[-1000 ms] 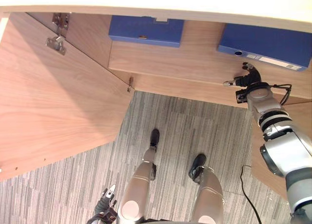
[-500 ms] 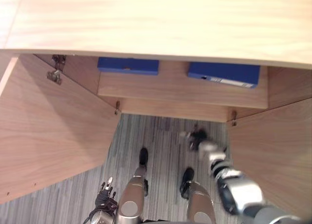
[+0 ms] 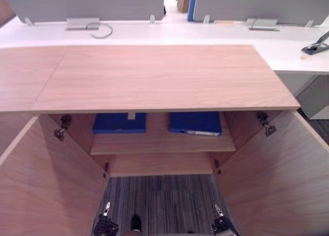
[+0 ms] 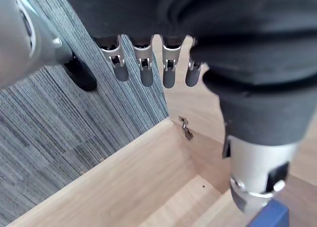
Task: Walk over to the cabinet, pick up the folder, carry it to the office cabinet, place the folder inside the office cabinet, then close the office cabinet door
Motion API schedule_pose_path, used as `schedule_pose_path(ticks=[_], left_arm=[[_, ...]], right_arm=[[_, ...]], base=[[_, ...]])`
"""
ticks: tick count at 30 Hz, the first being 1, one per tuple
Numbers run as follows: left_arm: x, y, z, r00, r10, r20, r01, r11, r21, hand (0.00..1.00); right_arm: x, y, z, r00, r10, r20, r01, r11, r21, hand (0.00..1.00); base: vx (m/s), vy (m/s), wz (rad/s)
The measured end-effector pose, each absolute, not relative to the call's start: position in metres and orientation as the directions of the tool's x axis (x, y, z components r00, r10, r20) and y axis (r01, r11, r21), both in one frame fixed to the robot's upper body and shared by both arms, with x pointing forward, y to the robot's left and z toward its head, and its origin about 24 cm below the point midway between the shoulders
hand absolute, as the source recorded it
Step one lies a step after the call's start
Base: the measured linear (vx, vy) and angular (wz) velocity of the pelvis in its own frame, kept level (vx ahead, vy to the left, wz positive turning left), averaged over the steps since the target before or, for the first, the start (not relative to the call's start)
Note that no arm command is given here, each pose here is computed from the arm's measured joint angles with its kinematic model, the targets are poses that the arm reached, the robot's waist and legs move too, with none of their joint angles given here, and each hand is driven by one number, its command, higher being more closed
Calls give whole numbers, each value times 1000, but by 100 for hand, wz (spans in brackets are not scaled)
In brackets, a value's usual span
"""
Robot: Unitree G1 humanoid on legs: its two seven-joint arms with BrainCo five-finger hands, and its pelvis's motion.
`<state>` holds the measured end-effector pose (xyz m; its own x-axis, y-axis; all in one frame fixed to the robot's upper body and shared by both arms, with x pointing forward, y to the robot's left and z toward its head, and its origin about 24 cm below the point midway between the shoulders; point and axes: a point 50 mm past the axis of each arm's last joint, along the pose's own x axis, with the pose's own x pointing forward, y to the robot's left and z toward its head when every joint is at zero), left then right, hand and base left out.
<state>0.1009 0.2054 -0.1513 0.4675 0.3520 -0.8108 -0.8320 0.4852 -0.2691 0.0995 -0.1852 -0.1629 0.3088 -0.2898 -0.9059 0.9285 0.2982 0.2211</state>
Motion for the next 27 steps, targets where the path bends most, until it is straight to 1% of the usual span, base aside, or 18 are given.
schedule_pose_path(ticks=[2, 4, 5, 6, 7, 9, 12, 13, 16, 17, 19, 22, 24, 27], left_arm=[[113, 203, -143, 534, 347, -771, -783, 547, -296, 0], [133, 209, -118, 656, 373, -656, -702, 620, -350, 0], [137, 209, -111, 686, 377, -622, -681, 634, -366, 0], [148, 208, -92, 753, 381, -536, -627, 664, -407, 0], [149, 208, -90, 759, 381, -528, -621, 668, -411, 0], [157, 205, -74, 807, 371, -459, -569, 696, -438, 0], [168, 199, -48, 869, 351, -348, -485, 739, -467, 0], [172, 197, -34, 892, 350, -287, -449, 763, -465, 0], [175, 197, -15, 908, 362, -210, -419, 798, -433, 0], [175, 199, -7, 909, 377, -176, -416, 813, -407, 0], [177, 199, 10, 914, 394, -101, -403, 845, -351, 0], [176, 200, 34, 908, 418, 10, -402, 878, -260, 0], [172, 203, 49, 892, 445, 81, -422, 884, -203, 0], [167, 211, 58, 861, 492, 131, -474, 868, -144, 0]], right_arm=[[97, -186, -163, 302, -292, -908, 934, 282, 220, 0], [97, -187, -163, 305, -295, -905, 933, 284, 222, 0], [97, -186, -163, 307, -294, -905, 932, 288, 222, 0], [98, -185, -163, 311, -290, -905, 927, 301, 223, 0], [99, -185, -163, 312, -290, -905, 927, 302, 223, 0], [100, -182, -163, 318, -282, -905, 918, 331, 219, 0], [94, -182, -164, 303, -279, -911, 922, 329, 205, 0], [90, -182, -165, 291, -277, -916, 925, 327, 195, 0], [83, -181, -167, 267, -276, -923, 934, 310, 177, 0], [78, -181, -168, 253, -272, -928, 941, 291, 171, 0], [74, -179, -169, 247, -266, -932, 939, 303, 162, 0], [71, -177, -171, 230, -254, -940, 948, 279, 156, 0], [70, -176, -171, 227, -253, -940, 949, 275, 155, 0], [70, -176, -171, 227, -253, -940, 949, 274, 155, 0]], base=[[39, 11, 0], [55, 6, 4], [62, 6, 6], [35, 8, 5], [34, 13, 5], [9, 17, 6], [-37, 3, 18], [-78, 9, 22], [-68, 0, 24], [-52, 0, 13], [-55, -10, 27], [-33, -2, 23], [-20, 12, 15], [-29, 16, 8]])
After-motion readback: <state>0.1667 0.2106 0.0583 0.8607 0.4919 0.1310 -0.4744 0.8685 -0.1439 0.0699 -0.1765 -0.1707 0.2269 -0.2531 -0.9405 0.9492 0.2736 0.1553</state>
